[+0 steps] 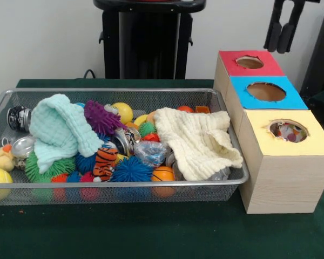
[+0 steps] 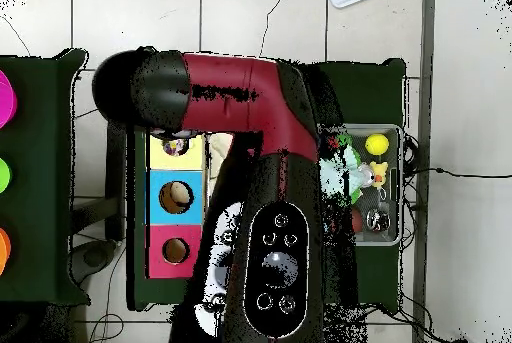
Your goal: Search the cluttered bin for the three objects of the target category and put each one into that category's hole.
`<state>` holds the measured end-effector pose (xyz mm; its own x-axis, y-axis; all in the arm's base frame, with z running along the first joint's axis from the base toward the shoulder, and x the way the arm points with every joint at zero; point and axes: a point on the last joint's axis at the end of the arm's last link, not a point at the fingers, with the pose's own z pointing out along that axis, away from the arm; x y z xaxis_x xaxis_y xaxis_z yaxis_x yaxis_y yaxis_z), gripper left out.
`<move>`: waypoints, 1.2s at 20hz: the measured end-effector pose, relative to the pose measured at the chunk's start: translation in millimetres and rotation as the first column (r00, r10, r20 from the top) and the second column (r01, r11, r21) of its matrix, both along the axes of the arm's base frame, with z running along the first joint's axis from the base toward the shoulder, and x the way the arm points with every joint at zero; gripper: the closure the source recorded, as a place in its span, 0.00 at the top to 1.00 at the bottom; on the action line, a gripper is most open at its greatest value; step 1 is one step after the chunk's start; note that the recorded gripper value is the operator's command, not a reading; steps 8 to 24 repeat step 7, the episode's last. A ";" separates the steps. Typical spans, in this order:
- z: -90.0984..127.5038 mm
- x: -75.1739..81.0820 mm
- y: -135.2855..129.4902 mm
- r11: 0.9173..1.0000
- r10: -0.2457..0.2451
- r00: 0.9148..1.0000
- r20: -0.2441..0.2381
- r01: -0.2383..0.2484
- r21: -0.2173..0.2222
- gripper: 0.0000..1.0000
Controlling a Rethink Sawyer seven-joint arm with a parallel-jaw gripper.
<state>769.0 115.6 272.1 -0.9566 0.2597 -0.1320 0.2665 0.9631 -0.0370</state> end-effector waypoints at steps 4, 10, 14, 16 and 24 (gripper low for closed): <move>18.5 8.7 -12.3 1.000 0.001 0.998 0.060 0.000 -0.009 0.00; 26.8 13.2 -16.4 1.000 0.005 0.996 0.090 -0.004 -0.014 0.00; 26.8 13.2 -16.4 1.000 0.005 0.996 0.090 -0.004 -0.014 0.00; 26.8 13.2 -16.4 1.000 0.005 0.996 0.090 -0.004 -0.014 0.00; 26.8 13.2 -16.4 1.000 0.005 0.996 0.090 -0.004 -0.014 0.00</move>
